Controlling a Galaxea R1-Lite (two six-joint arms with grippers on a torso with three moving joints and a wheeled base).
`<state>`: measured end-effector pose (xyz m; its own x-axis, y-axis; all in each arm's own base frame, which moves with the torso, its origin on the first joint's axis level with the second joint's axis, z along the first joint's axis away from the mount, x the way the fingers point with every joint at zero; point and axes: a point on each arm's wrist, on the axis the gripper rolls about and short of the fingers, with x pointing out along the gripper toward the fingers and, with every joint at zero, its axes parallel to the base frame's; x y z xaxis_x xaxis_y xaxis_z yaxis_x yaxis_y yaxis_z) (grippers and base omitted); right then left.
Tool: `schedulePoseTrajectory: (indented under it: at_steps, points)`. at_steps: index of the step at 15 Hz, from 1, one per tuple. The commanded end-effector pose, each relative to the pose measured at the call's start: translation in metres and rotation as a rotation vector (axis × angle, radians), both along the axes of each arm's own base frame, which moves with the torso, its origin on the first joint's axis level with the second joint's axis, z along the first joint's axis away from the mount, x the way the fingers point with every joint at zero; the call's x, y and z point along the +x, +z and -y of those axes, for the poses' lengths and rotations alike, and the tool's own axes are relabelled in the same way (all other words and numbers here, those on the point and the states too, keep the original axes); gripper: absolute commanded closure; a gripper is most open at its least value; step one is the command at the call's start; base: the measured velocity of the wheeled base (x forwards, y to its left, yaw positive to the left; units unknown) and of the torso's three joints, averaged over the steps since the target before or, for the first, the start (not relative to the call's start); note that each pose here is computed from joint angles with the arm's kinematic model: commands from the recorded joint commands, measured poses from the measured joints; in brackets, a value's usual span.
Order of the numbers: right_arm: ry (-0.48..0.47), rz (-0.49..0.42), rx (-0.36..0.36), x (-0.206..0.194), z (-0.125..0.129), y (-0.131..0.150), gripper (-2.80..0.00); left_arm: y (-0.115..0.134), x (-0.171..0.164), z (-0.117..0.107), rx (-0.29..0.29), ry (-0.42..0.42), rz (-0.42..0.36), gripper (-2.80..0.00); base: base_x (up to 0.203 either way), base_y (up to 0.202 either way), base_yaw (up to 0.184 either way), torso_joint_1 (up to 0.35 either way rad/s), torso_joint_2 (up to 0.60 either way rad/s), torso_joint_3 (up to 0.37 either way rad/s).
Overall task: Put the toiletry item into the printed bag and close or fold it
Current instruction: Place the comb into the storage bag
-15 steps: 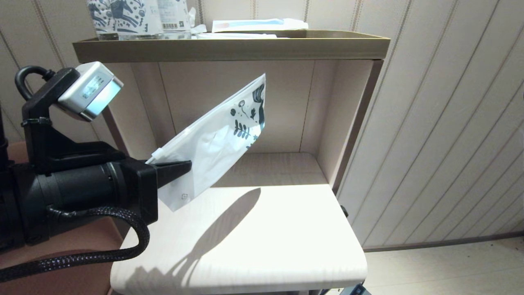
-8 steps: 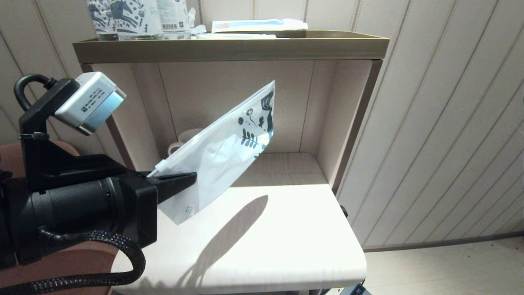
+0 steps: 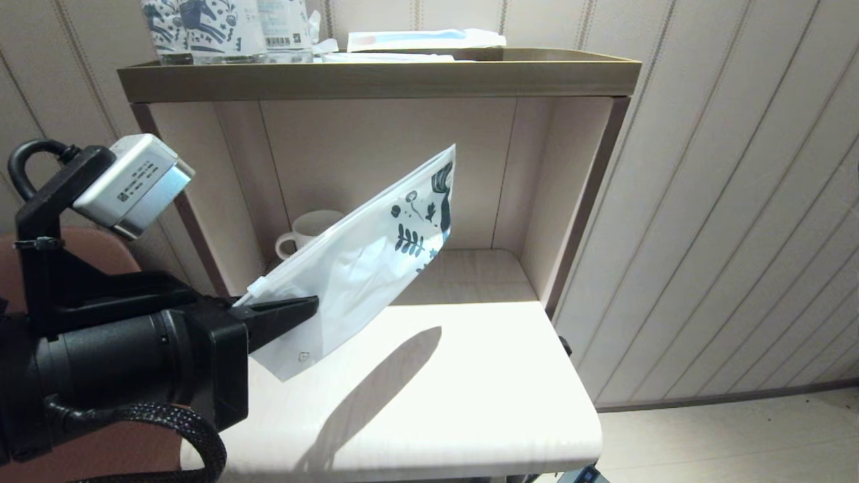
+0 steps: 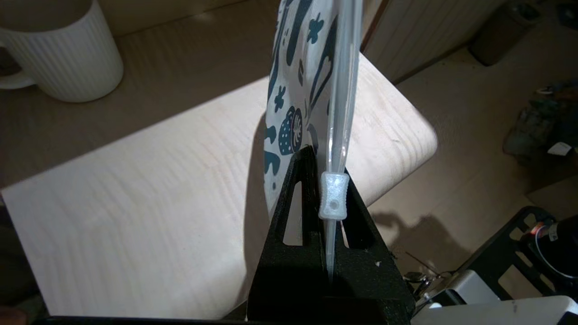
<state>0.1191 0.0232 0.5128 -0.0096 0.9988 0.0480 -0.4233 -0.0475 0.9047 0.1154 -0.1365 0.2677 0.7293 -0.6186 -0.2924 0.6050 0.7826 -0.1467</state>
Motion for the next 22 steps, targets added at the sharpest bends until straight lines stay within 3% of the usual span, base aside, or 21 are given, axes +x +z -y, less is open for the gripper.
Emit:
schedulePoseTrajectory:
  at_steps: [1, 4, 6, 8, 12, 17, 20, 22]
  points:
    - [0.032, -0.052, -0.048, 0.014, -0.005, -0.005, 0.0, 0.004, -0.005, -0.007, -0.014, 0.004, 0.0, 0.0, 0.0, 0.0, 0.0, 0.0, 0.0, 0.0]
    - [0.032, -0.04, -0.048, 0.009, -0.005, -0.005, 0.0, 0.011, -0.008, -0.01, -0.082, 0.037, -0.032, 0.0, 0.0, 0.0, 0.0, 0.0, 0.0, 0.0]
    - [0.034, -0.059, -0.049, 0.015, -0.005, -0.012, 0.0, 0.016, -0.008, -0.012, -0.108, 0.105, -0.052, 0.0, 0.0, 0.0, 0.0, 0.0, 0.0, 0.0]
    - [0.032, -0.012, -0.048, 0.003, -0.004, -0.01, 0.0, 0.012, -0.01, -0.018, -0.068, 0.197, -0.052, 0.0, 0.0, 0.0, 0.0, 0.0, 0.0, 0.0]
    - [0.03, 0.069, -0.045, -0.014, -0.004, 0.001, 0.0, -0.004, -0.023, -0.046, 0.045, 0.567, 0.021, 0.0, 0.0, 0.0, 0.0, 0.0, 0.0, 0.0]
    - [0.024, 0.085, -0.045, -0.017, -0.003, 0.002, 0.0, -0.015, -0.058, -0.101, 0.029, 0.736, 0.054, 0.0, 0.0, 0.0, 0.0, 0.0, 0.0, 0.0]
    - [0.022, 0.089, -0.045, -0.017, -0.003, 0.001, 0.0, -0.04, -0.083, -0.13, 0.059, 0.834, 0.085, 0.0, 0.0, 0.0, 0.0, 0.0, 0.0, 0.0]
    - [0.019, 0.092, -0.045, -0.017, -0.002, 0.001, 0.0, -0.058, -0.096, -0.144, 0.1, 0.979, 0.079, 0.0, 0.0, 0.0, 0.0, 0.0, 0.0, 0.0]
